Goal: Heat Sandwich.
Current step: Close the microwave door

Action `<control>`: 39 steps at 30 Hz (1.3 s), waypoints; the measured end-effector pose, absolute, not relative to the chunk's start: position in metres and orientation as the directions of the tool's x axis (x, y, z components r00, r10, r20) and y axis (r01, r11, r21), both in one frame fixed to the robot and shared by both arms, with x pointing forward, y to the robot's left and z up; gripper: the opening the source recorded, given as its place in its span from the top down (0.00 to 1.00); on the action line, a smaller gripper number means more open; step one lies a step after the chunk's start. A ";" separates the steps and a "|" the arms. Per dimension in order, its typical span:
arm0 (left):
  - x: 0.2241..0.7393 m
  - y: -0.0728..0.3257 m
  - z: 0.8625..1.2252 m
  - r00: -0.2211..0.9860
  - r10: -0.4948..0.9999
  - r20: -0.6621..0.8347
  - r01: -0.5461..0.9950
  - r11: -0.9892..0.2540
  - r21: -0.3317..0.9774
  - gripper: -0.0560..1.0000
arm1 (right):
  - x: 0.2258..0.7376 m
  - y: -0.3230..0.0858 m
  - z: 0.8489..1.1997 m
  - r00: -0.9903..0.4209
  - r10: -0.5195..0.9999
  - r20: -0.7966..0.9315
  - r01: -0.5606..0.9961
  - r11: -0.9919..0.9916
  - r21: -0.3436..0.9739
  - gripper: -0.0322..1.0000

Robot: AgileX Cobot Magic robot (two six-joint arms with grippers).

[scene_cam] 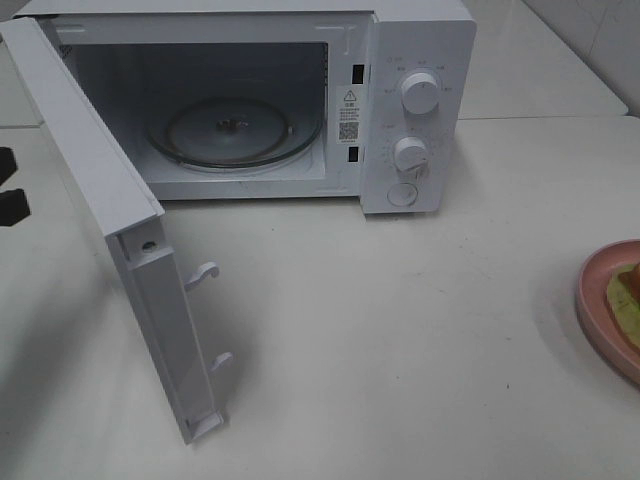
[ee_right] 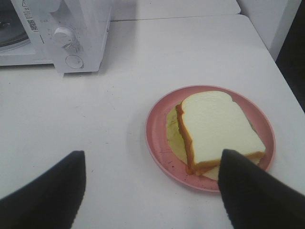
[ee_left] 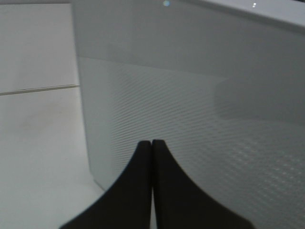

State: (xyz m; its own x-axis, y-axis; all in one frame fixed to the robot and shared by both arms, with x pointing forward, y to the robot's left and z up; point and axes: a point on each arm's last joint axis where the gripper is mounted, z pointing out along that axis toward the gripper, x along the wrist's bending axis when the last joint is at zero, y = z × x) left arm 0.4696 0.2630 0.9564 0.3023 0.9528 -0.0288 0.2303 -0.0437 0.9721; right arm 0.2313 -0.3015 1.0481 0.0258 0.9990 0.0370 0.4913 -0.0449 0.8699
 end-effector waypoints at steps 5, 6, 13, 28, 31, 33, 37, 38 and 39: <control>0.477 0.241 0.950 0.394 0.919 0.020 0.222 -0.116 0.968 0.95 | 0.231 -0.301 1.048 0.026 0.999 0.037 0.491 -0.045 0.870 0.24; 0.479 0.235 0.947 0.395 0.918 0.024 0.228 -0.124 0.966 0.95 | 0.231 -0.301 1.048 0.026 0.999 0.037 0.491 -0.045 0.870 0.24; 0.489 0.197 0.944 0.439 0.897 0.049 0.180 -0.141 0.974 0.95 | 0.231 -0.301 1.048 0.025 0.999 0.038 0.491 -0.045 0.870 0.24; 0.515 0.129 0.943 0.440 0.896 0.058 0.136 -0.130 0.982 0.95 | 0.231 -0.301 1.048 0.025 0.999 0.038 0.491 -0.045 0.870 0.24; 0.524 0.110 0.942 0.444 0.895 0.048 0.131 -0.118 0.984 0.95 | 0.231 -0.301 1.048 0.025 0.999 0.038 0.491 -0.045 0.870 0.24; 0.527 0.106 0.944 0.446 0.894 0.050 0.124 -0.116 0.985 0.95 | 0.231 -0.301 1.048 0.025 0.999 0.038 0.491 -0.045 0.870 0.24; 0.534 0.088 0.943 0.458 0.887 0.064 0.117 -0.131 0.984 0.95 | 0.231 -0.301 1.048 0.025 0.999 0.038 0.491 -0.045 0.870 0.24; 0.536 0.084 0.943 0.455 0.888 0.062 0.121 -0.131 0.984 0.95 | 0.231 -0.301 1.048 0.025 0.999 0.038 0.491 -0.045 0.870 0.24; 0.541 0.077 0.944 0.450 0.891 0.058 0.120 -0.125 0.985 0.95 | 0.231 -0.301 1.048 0.025 0.999 0.038 0.491 -0.045 0.870 0.24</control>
